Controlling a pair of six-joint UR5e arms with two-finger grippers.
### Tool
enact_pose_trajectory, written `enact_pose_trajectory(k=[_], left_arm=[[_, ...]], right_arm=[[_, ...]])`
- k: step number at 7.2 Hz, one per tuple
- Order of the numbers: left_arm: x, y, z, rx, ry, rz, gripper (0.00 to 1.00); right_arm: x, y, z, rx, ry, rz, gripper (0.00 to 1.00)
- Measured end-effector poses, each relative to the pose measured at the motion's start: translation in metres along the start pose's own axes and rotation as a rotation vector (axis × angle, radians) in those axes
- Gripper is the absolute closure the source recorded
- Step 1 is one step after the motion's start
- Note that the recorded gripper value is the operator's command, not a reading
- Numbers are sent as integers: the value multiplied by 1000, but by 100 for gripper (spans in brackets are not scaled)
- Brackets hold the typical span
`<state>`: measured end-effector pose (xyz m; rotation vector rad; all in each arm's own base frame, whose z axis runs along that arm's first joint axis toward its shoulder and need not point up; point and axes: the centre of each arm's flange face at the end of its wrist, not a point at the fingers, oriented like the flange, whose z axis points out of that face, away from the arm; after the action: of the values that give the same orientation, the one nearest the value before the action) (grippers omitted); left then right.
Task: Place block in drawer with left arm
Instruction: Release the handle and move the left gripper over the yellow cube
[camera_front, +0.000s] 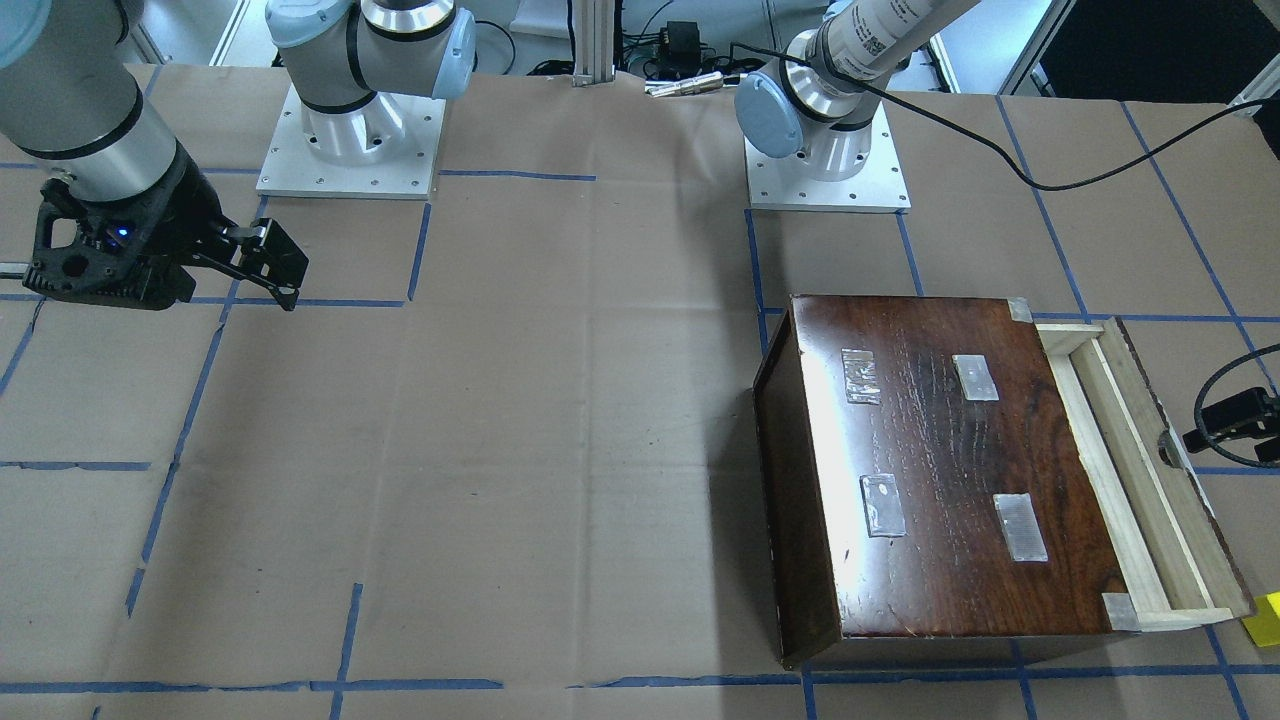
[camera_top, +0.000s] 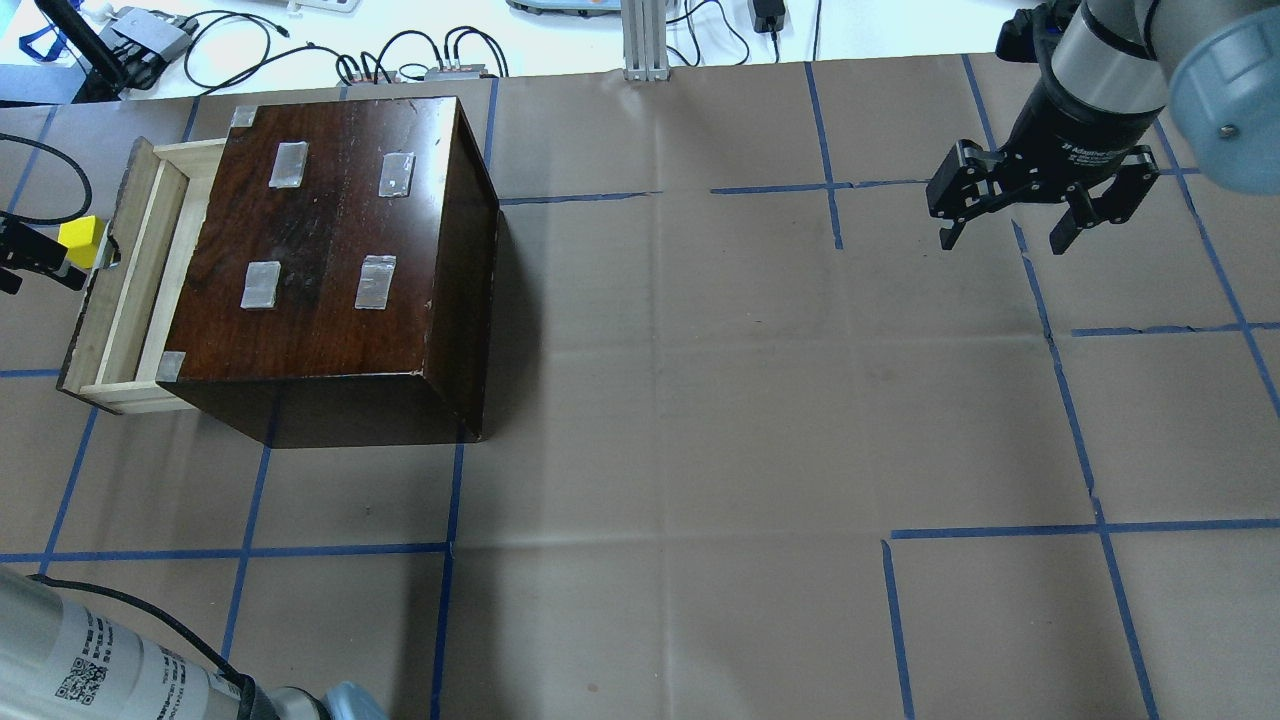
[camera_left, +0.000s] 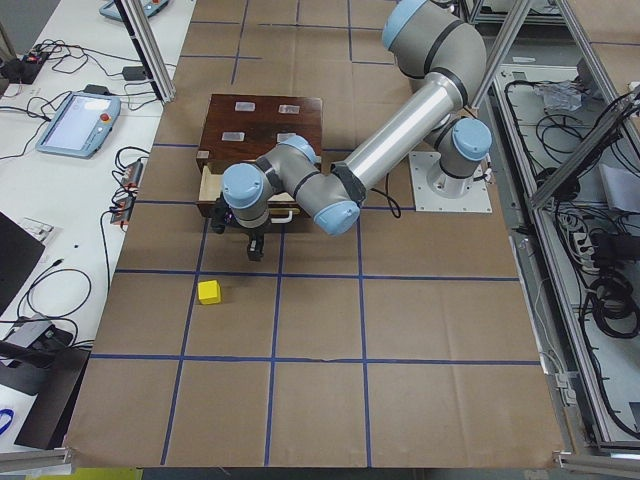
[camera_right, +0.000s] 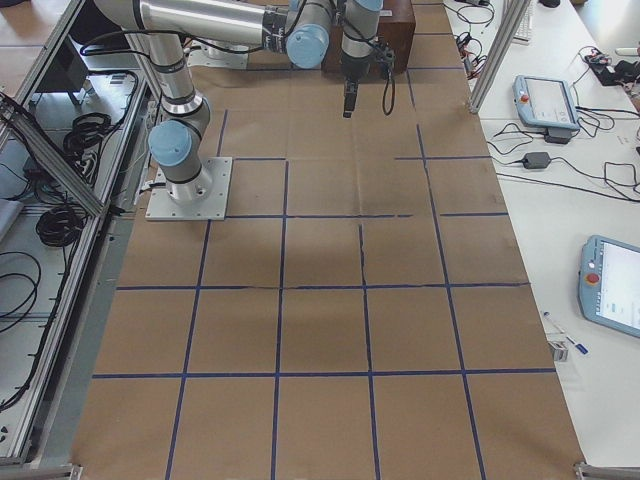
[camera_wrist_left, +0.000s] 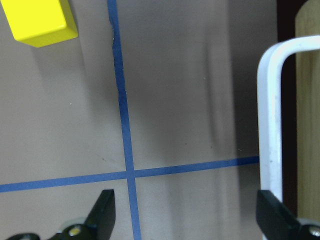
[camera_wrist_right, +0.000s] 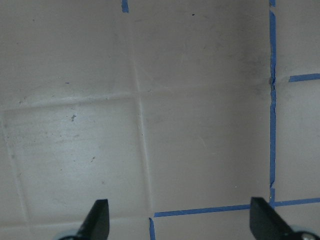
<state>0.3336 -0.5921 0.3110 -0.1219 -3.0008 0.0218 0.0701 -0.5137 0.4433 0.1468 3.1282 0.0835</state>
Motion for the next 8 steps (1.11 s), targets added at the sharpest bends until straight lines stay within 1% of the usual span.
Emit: enact_pose_trajectory(k=[2, 4, 6, 8], left_arm=[[-2, 0, -3, 5, -6, 9, 2], [-16, 9, -8, 18, -17, 0, 2], [-36, 18, -16, 47, -51, 26, 2], [-49, 11, -29, 82, -96, 41, 2]], right_arm=[[0, 0, 0, 0, 0, 0, 0], [0, 0, 0, 1, 0, 0, 0], [0, 0, 0, 1, 0, 0, 0], [0, 0, 0, 0, 0, 0, 0]])
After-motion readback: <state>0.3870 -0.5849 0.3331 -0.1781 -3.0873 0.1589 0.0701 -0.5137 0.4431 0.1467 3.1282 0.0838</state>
